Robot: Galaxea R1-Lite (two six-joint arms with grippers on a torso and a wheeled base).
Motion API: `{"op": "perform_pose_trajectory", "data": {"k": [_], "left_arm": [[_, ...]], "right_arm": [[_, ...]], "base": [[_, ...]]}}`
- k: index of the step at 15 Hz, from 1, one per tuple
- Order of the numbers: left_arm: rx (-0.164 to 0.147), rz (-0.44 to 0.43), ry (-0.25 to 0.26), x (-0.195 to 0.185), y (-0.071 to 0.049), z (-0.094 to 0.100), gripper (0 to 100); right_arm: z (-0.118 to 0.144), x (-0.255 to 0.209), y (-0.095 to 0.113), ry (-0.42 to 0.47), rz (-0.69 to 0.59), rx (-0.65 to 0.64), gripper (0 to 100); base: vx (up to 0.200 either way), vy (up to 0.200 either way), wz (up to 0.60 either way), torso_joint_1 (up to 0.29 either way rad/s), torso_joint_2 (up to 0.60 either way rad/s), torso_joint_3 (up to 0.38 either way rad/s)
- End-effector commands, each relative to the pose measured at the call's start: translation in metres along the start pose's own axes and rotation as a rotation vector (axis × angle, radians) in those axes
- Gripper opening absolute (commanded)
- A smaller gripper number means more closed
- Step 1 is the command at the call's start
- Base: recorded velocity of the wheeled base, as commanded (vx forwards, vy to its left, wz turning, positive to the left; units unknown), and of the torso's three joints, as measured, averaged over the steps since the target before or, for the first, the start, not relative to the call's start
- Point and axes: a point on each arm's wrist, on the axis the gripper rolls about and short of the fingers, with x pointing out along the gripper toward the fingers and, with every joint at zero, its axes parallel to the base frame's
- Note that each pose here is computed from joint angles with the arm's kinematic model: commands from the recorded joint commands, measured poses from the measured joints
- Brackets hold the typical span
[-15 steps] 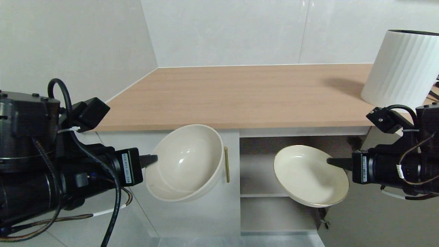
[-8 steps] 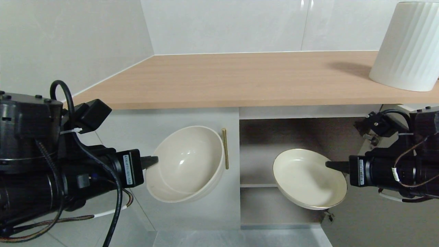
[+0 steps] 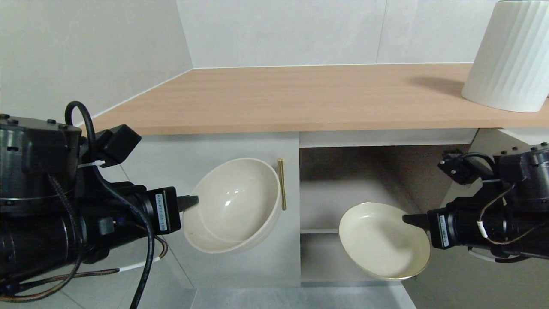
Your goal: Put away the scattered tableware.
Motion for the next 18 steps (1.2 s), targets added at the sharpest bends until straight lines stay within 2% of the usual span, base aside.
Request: {"op": "perform_pose_trajectory", "data": {"k": [1,3,5,7,10,12,15,18], "left_arm": [[0.0,0.002,0.004,0.001,0.0,-0.001,0],[0.0,0.002,0.004,0.001,0.0,-0.001,0],[0.0,0.003,0.005,0.001,0.0,-0.001,0],[0.001,0.005,0.009,0.002,0.0,-0.001,0],[0.002,0.007,0.015,0.004,0.0,-0.002,0],[0.002,0.009,0.018,0.005,0.0,-0.002,0],[0.003,0.008,0.02,0.006,0.0,-0.003,0],[0.004,0.013,0.029,0.009,0.0,-0.004,0]], "right_arm": [[-0.021,0.026,-0.001,0.135,-0.001,-0.065,0],[-0.033,0.055,-0.005,0.233,-0.011,-0.07,0],[-0.042,0.088,-0.01,0.25,-0.027,-0.005,0],[-0.05,0.126,-0.016,0.176,-0.087,0.141,0],[-0.059,0.159,-0.028,0.123,-0.211,0.165,0],[-0.057,0.176,-0.033,0.094,-0.265,0.256,0],[-0.049,0.197,-0.059,0.028,-0.395,0.322,0],[-0.05,0.213,-0.074,0.008,-0.462,0.347,0]], "base": [[0.0,0.0,0.0,0.0,0.0,0.0],[0.0,0.0,0.0,0.0,0.0,0.0],[0.0,0.0,0.0,0.0,0.0,0.0],[0.0,0.0,0.0,0.0,0.0,0.0],[0.0,0.0,0.0,0.0,0.0,0.0],[0.0,0.0,0.0,0.0,0.0,0.0],[0.0,0.0,0.0,0.0,0.0,0.0],[0.0,0.0,0.0,0.0,0.0,0.0]]}}
